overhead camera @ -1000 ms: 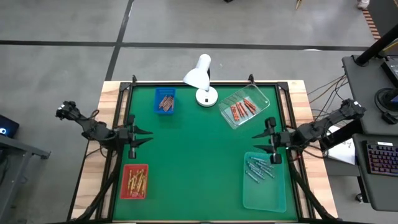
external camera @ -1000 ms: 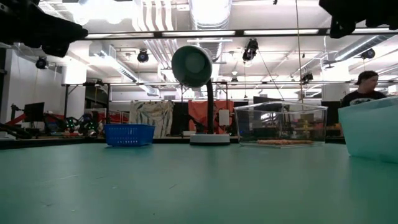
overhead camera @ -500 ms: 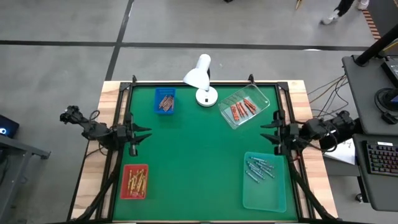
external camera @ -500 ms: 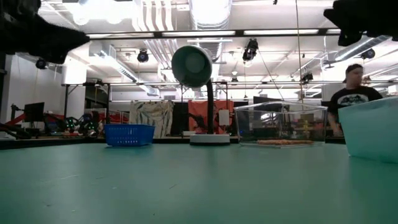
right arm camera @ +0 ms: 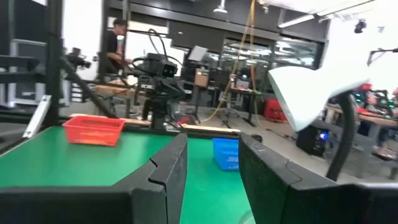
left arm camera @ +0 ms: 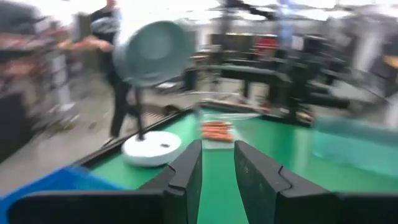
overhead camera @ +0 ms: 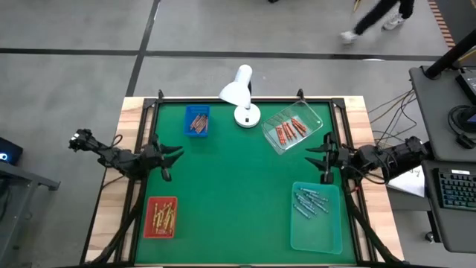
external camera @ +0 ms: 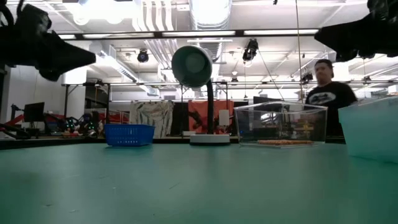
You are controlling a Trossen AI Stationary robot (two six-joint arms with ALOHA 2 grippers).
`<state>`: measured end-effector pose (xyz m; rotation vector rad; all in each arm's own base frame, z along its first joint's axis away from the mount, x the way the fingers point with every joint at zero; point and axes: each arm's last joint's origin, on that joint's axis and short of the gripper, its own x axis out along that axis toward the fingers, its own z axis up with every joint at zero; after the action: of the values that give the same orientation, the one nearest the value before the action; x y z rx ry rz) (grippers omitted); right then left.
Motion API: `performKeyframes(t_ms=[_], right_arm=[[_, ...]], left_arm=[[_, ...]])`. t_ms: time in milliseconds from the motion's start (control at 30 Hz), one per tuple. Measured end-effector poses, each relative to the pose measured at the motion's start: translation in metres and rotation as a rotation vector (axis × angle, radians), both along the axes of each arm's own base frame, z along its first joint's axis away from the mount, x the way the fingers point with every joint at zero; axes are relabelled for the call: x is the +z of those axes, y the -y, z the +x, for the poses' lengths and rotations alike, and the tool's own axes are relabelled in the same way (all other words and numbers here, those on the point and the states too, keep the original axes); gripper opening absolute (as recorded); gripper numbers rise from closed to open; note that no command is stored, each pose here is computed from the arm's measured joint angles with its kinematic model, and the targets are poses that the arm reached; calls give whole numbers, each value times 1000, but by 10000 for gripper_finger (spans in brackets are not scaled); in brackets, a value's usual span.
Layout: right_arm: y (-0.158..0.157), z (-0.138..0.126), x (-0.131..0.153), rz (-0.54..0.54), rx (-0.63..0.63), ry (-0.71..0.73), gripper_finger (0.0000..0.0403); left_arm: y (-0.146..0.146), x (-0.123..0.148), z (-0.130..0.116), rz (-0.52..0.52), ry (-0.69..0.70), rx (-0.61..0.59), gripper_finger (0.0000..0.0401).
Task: Sort crayons
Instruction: Return to Home Position
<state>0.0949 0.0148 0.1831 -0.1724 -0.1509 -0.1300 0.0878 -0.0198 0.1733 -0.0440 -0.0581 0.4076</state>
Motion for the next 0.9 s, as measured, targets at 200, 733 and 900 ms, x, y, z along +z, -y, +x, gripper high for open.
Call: performKeyframes(t_ms=[200,733,900], right_arm=[[0,0,-1,64,0,-1,132],[0,0,-1,391,56,35,132],[0,0,-1,391,56,35,132]], left_arm=[[-2,-3,0,-66,0,80,77],[-1,-4,2,-52,-26,76,77],[0,-4,2,-49,-32,76,77]])
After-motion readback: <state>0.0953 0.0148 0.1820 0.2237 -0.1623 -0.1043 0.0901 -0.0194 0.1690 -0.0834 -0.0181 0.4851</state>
